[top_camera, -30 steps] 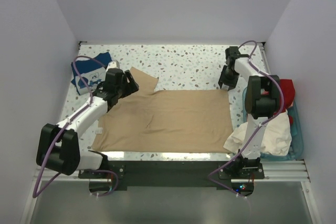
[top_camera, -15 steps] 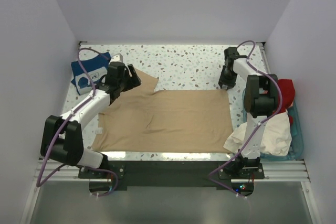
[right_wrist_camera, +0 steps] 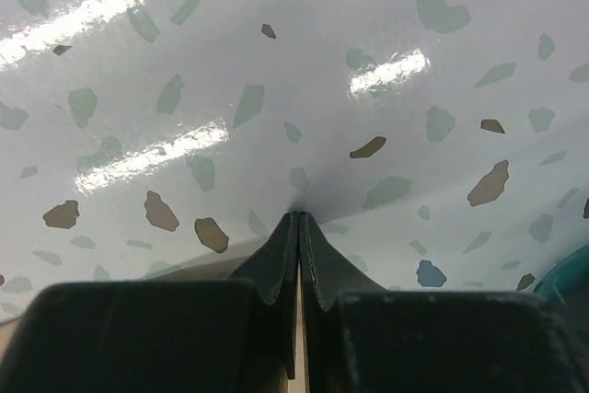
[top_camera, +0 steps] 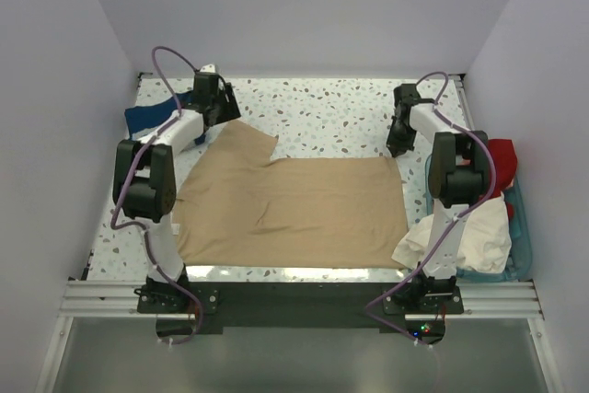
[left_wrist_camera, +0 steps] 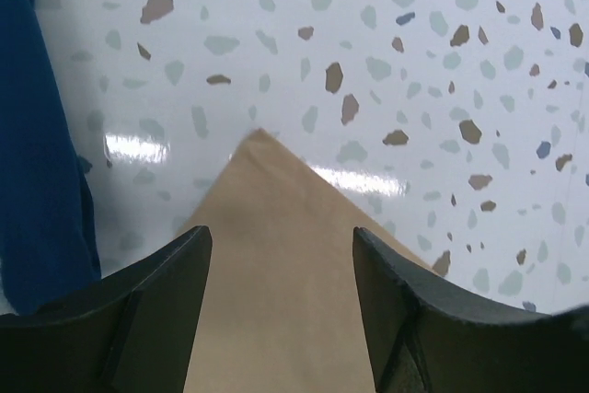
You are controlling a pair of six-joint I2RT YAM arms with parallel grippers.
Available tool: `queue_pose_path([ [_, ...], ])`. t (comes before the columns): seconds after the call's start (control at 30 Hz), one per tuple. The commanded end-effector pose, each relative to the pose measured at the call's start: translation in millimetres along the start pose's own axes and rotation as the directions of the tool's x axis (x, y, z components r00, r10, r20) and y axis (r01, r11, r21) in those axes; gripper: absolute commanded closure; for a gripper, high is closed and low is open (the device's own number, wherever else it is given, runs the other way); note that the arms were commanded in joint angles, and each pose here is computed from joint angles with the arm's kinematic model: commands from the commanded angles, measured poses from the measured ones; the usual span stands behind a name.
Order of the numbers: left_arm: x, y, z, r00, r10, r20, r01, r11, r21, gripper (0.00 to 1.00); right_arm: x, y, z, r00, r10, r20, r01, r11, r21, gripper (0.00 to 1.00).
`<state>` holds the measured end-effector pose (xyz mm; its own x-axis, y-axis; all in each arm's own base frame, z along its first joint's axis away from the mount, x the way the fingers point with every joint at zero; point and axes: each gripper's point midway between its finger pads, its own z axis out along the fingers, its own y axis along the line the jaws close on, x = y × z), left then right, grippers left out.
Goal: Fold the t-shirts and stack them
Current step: Fold the tshirt
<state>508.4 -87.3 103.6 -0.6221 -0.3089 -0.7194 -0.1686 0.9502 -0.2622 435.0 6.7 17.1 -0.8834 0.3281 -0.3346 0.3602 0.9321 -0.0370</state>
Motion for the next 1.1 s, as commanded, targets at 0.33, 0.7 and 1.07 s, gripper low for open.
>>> queue_pose_path([
  [0.33,-28.6,1.0,75.1,0.99,0.136,0.023,-0.137,0.99,0.04,0.45,36.7,-25.2,-17.2,0.994,0.01,-0.105,-0.003,0.998,0.066,1.0],
  [0.7,-17.3,17.9,100.0,0.986,0.164,-0.001,-0.164,0.986,-0.034,0.49,37.9,-26.3,-28.4,0.994,0.014,-0.109,-0.007,0.998,0.061,1.0],
  [1.07,3.1,21.7,105.7,0.982,0.182,-0.056,-0.184,0.983,-0.023,0.71,33.9,-24.4,-36.0,0.995,0.015,-0.099,-0.01,0.999,0.047,1.0],
])
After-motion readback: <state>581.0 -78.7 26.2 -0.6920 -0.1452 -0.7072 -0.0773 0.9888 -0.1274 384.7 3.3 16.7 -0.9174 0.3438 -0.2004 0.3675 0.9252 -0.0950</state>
